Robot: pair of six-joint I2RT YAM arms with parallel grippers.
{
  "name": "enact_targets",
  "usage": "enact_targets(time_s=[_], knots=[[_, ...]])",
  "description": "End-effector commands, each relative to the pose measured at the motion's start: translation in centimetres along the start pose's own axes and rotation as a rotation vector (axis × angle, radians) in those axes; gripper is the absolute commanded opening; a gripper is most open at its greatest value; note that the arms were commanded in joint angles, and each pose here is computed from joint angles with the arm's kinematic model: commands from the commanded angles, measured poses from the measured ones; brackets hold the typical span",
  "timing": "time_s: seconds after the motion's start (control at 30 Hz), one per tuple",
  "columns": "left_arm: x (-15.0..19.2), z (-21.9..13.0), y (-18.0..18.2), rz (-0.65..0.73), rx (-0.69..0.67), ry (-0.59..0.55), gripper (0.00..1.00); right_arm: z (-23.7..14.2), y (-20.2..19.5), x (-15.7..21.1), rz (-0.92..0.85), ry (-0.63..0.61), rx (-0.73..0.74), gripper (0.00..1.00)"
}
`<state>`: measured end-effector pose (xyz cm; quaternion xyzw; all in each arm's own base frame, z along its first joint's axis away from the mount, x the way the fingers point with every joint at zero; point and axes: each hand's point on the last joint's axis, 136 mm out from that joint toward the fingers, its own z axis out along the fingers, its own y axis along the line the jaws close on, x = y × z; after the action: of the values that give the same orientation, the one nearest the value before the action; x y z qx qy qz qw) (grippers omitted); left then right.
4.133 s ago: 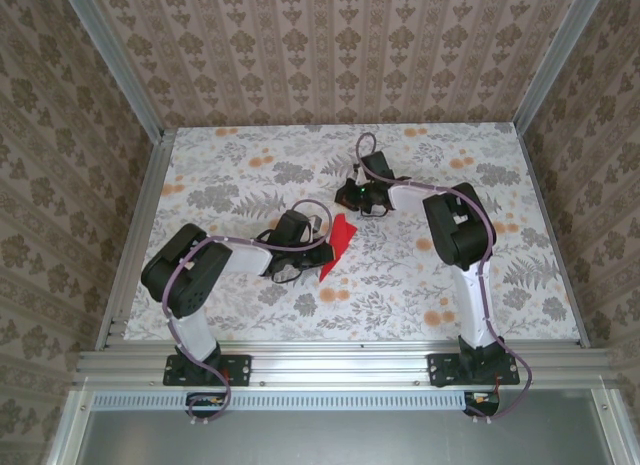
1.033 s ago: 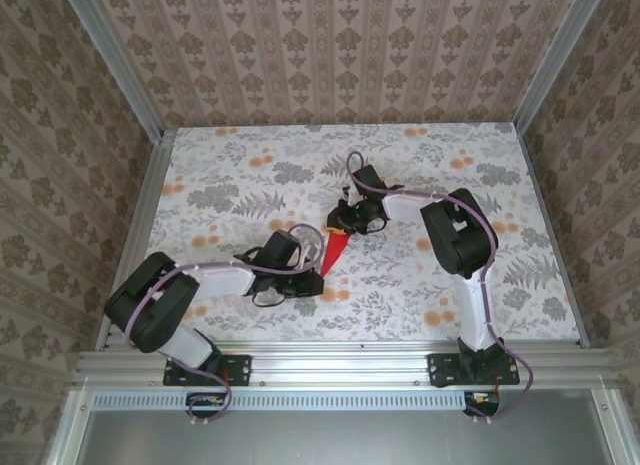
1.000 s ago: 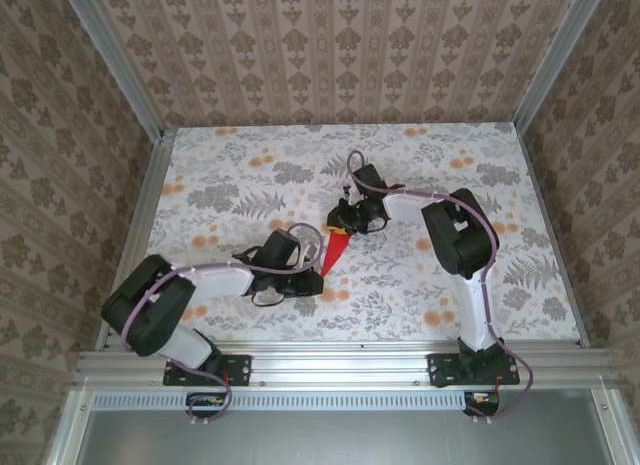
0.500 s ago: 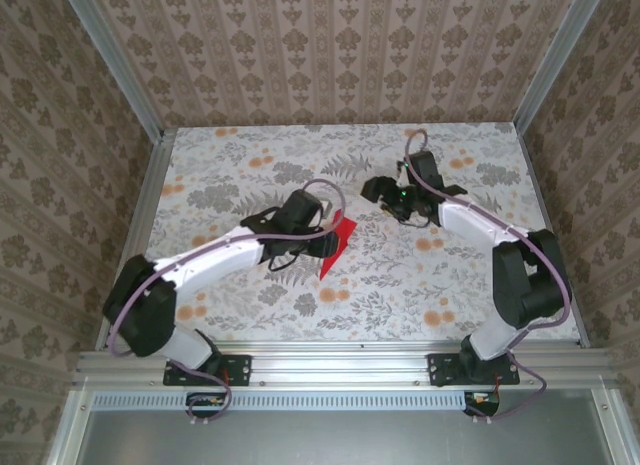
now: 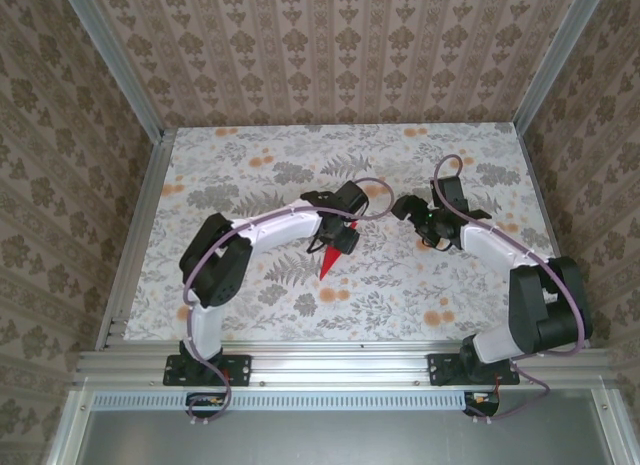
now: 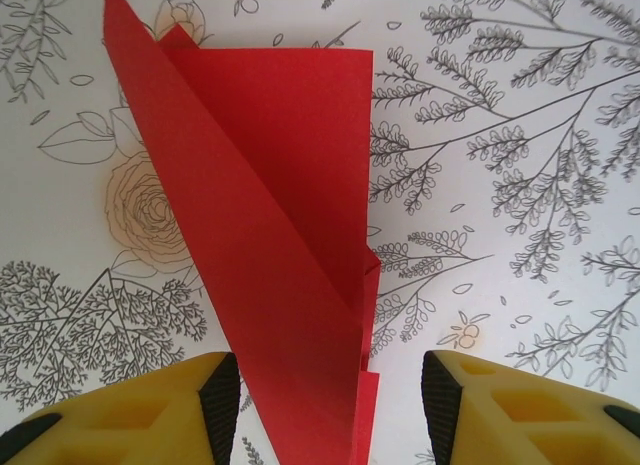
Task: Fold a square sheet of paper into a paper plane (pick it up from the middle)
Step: Turn over a paper plane at the center of the table.
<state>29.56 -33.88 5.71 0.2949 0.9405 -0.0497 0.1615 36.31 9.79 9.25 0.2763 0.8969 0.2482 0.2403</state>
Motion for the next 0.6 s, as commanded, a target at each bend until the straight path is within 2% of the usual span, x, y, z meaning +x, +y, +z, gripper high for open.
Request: enact_targets(time_s=[0.0, 0.17, 0.27, 0.37, 0.57], knots=[[0.6, 0.3, 0.6, 0.044, -0.033, 0.058, 0.54, -0.7, -0.4, -0.1, 0.016, -0.019, 0.007, 0.87], [0.0, 0.0, 1.3, 0.015, -0.044, 0.041, 0.46, -0.8, -0.1, 0.0, 0.022, -0.014, -0.011, 0.87], [-0.1, -0.2, 1.5, -0.032, -0.004, 0.028, 0.27, -0.8, 0.0, 0.2, 0.025, -0.007, -0.017, 0.87], [-0.3, -0.4, 1.9, -0.106, 0.058, 0.007, 0.14, -0.8, 0.1, 0.4, 0.017, 0.002, -0.026, 0.85], [-1.4, -1.6, 2.5, -0.268, 0.23, -0.062, 0.02, -0.9, 0.4, 2.0, -0.029, 0.056, -0.042, 0.79]])
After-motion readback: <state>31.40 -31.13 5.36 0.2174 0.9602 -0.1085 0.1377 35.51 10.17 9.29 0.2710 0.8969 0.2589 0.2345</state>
